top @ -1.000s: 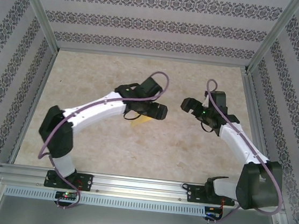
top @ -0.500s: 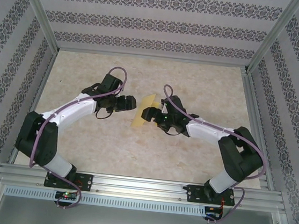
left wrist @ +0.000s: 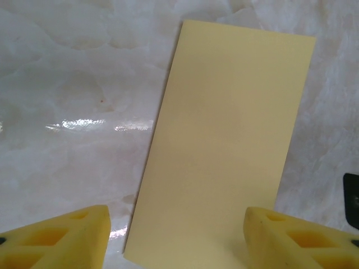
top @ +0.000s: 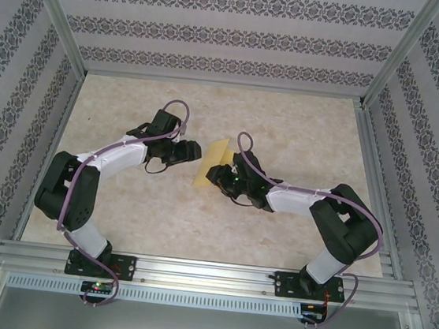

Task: Fold a paper plane with a square sheet of paper (pick it up from the middle)
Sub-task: Rotate the paper at the center of the table.

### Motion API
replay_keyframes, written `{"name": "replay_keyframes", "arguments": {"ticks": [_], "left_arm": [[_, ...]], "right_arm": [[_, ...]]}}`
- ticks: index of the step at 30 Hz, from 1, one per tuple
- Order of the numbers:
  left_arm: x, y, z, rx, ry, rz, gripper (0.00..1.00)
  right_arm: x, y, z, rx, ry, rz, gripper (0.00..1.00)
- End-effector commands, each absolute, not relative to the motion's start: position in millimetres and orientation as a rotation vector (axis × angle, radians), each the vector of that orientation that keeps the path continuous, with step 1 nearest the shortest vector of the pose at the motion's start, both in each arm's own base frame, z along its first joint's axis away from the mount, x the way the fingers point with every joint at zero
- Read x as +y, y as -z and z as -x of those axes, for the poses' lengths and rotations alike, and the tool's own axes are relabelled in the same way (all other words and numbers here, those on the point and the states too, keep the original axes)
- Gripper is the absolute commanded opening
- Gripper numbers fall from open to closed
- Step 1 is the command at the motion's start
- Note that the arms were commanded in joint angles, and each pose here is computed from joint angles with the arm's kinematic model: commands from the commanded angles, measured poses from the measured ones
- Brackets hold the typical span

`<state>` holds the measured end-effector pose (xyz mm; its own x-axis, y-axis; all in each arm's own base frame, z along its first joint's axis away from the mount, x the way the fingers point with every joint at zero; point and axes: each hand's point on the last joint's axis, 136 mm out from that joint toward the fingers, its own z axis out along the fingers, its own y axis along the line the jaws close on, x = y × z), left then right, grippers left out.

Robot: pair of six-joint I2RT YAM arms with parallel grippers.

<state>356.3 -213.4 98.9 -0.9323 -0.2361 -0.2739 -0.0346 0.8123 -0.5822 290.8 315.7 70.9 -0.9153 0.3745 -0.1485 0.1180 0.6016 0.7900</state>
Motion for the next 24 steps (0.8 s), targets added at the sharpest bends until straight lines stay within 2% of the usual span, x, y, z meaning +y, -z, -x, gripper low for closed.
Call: {"name": "replay_keyframes", "arguments": {"ticks": [1,2,5,9,18,24], "left_arm": [[-217,-101,-365,2.621,0.905,0.195,0.60],[-219,-101,-365,2.620,0.921,0.189,0.58],[-226,-102,-364,2.614,0.977,0.153,0.51],[-238,-104,-361,2.597,1.061,0.088,0.43],[-270,-87,-346,2.623,1.185,-0.059,0.34],[-283,-76,-344,2.646,1.219,-0.086,0.30]], "right_arm": [[316,-76,-294,2.480,-1.252,-0.456,0.28],[318,-77,-292,2.483,-1.267,-0.452,0.17],[317,-75,-289,2.506,-1.281,-0.436,0.01],[307,-72,-283,2.575,-1.266,-0.352,0.00],[274,-64,-252,2.809,-1.321,-0.049,0.00],[260,-66,-260,2.808,-1.305,-0.024,0.00]]}}
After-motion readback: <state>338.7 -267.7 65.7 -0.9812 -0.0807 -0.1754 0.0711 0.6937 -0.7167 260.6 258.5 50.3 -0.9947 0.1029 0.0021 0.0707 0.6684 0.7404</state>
